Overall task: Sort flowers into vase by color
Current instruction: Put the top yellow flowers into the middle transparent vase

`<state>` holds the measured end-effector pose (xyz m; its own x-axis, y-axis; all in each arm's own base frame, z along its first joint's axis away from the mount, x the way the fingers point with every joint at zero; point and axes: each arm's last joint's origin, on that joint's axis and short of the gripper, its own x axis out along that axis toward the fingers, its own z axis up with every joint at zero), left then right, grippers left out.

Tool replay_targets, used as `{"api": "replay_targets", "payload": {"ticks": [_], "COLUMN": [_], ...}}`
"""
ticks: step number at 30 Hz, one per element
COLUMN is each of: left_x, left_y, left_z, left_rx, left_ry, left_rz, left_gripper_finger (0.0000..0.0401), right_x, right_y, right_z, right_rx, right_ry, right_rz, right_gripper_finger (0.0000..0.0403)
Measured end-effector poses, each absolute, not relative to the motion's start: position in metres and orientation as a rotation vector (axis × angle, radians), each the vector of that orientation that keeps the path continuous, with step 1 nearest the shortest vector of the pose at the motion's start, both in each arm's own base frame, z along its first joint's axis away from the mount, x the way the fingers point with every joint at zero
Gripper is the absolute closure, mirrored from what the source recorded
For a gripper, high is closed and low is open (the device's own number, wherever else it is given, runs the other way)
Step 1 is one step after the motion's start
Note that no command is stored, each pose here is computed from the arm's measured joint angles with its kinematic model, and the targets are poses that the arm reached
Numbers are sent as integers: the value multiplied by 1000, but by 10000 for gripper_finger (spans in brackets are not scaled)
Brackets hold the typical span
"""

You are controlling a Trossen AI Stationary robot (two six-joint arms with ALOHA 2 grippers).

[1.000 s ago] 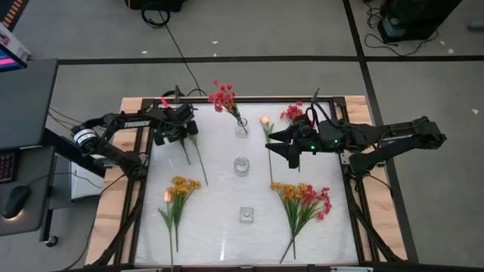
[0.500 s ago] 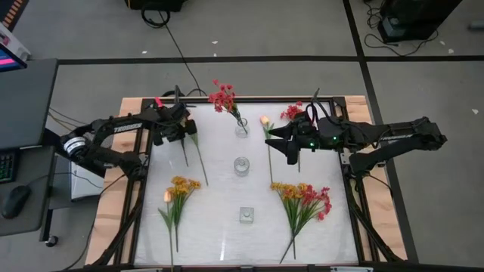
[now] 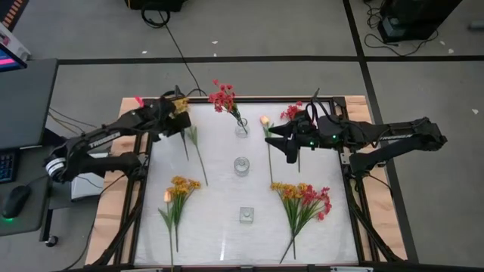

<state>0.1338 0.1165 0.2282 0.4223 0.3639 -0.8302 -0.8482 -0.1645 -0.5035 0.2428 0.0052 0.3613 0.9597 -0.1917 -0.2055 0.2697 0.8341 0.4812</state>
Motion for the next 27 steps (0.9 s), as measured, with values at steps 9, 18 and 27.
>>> {"api": "replay_targets", "payload": {"ticks": [9,18,27], "left_x": [123,118,115], "left_y": [107,102,96], "left_z": [249,279,313], "left_rx": [-1308,-1158,-830], "left_ry": [344,103,-73], "left_rz": [1046,883,635], "left_gripper_finger": [380,380,380], "right_x": [243,243,245], "right_y": [5,5,5], "right_z": [361,361,359], "right_rx": [534,537,535], "right_ry": [151,149,161], "right_rz": [-247,-250,-254], "right_gripper_finger": [142,142,142]}}
